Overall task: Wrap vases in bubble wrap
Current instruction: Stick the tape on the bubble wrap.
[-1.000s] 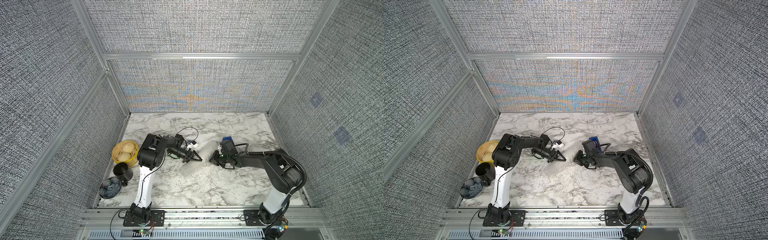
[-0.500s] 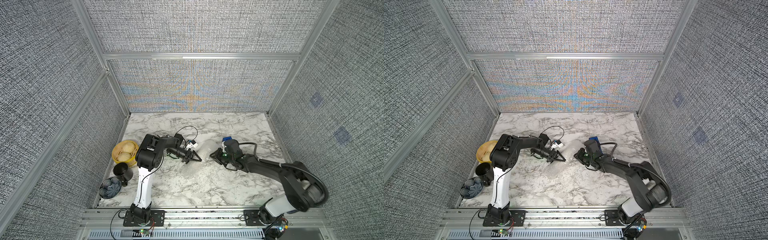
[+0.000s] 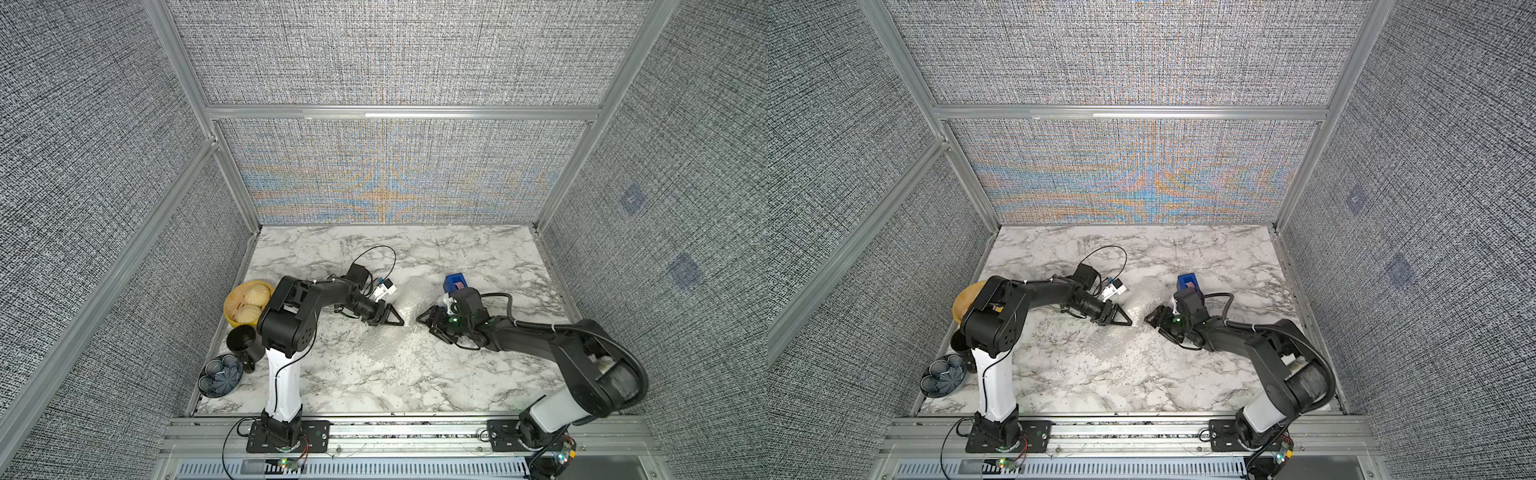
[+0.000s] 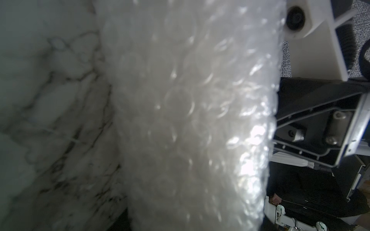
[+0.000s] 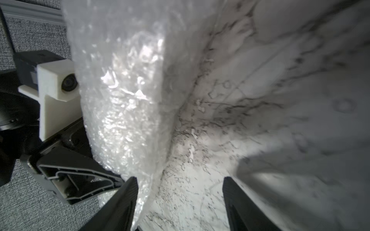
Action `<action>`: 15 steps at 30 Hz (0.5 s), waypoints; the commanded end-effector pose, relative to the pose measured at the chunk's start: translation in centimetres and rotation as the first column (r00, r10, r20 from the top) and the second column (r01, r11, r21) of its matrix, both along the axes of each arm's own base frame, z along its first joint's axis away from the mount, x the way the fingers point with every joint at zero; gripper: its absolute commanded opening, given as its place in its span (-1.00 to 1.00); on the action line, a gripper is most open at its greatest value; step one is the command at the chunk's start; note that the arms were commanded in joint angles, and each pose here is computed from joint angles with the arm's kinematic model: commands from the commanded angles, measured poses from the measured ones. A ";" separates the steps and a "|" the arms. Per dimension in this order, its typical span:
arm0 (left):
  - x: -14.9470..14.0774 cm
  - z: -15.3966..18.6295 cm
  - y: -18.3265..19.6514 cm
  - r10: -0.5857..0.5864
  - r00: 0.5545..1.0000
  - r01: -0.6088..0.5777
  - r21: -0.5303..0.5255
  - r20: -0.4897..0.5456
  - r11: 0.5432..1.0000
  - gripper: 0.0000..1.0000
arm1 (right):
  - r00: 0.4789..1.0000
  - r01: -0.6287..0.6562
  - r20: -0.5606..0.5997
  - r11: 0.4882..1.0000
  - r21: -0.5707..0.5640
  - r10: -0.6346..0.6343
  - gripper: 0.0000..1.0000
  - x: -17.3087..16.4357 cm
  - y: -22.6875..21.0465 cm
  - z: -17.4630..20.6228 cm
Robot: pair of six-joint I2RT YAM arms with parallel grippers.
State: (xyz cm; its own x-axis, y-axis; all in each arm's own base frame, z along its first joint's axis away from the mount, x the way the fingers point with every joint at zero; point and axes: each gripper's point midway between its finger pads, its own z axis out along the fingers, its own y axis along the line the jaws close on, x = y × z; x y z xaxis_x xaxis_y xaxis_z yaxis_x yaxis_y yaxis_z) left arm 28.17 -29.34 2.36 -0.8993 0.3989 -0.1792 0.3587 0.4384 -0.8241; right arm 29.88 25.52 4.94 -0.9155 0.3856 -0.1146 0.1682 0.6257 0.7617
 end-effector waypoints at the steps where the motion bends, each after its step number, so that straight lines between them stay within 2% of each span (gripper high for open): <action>1: 2.1 -6.3 4.0 0.051 0.990 -0.096 0.348 0.135 0.933 0.23 | 0.999 -0.018 0.029 0.993 0.119 0.015 0.04 1.5 2.2 1.2; 6: 1.8 -6.5 4.0 0.035 0.992 -0.075 0.347 0.121 0.935 0.23 | 1.000 0.016 0.002 0.995 0.097 -0.016 -0.22 1.3 1.8 0.0; 11: 1.7 -6.7 3.9 0.029 0.994 -0.065 0.343 0.108 0.937 0.23 | 0.999 0.022 0.021 0.984 0.178 -0.026 -0.39 3.0 3.1 -1.1; 13: 1.6 -6.8 3.9 0.026 0.995 -0.059 0.342 0.101 0.938 0.23 | 0.998 0.015 0.052 0.972 0.233 -0.028 -0.54 3.8 3.8 -0.8; 15: 1.4 -6.9 3.9 0.022 0.995 -0.054 0.342 0.097 0.938 0.23 | 0.998 0.002 0.063 0.971 0.240 -0.017 -0.66 3.9 3.9 -1.0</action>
